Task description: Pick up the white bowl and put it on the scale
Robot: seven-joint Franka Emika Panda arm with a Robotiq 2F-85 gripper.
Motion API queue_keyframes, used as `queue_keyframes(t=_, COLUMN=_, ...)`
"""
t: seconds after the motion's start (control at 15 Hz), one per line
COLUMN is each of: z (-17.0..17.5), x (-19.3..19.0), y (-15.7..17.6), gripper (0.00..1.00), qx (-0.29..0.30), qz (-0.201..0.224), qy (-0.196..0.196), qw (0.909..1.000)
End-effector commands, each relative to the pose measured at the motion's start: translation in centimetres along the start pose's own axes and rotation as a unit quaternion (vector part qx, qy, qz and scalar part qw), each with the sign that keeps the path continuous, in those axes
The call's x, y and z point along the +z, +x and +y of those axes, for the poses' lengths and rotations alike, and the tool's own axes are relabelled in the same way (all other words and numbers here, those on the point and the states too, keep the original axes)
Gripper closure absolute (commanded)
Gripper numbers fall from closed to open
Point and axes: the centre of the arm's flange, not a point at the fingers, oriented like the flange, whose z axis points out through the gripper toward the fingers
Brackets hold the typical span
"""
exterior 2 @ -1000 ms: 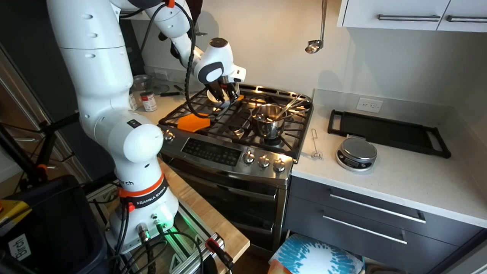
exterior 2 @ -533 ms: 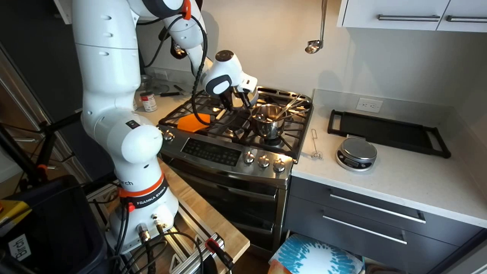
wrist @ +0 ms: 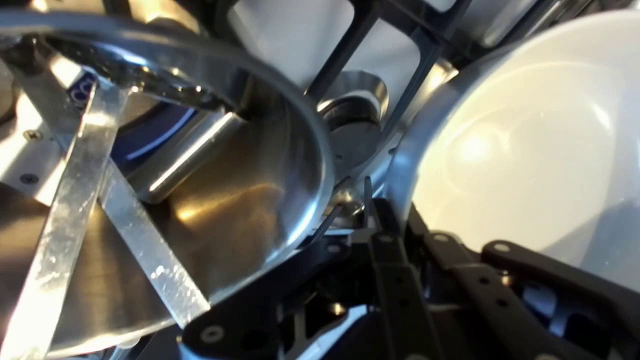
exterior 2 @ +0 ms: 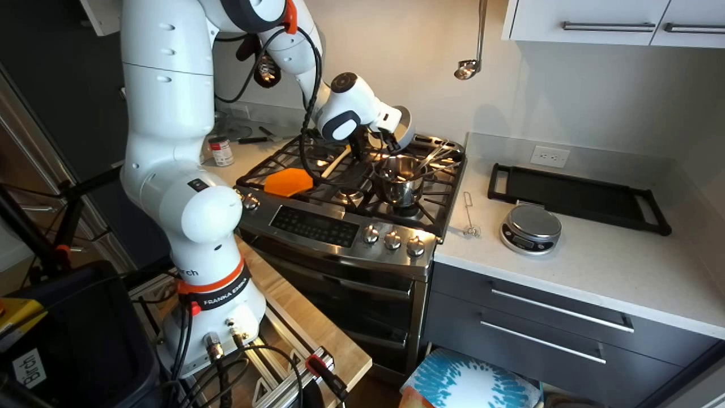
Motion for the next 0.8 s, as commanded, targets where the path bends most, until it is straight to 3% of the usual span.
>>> queue_keyframes(t=0.0, z=0.0, x=-1.7, y=2.3, gripper=0.98, qx=0.038, qz=0.071, qy=-0.006, qw=0.9967)
queue_keyframes(t=0.47, z=0.6, x=-5.0, y=6.0, gripper=0.98, qx=0.054, qz=0.181, qy=-0.017, qw=0.9819)
queue_keyframes(t=0.73, z=2.0, x=-7.0, y=7.5, gripper=0.98, qx=0.069, qz=0.226, qy=-0.043, qw=0.9708)
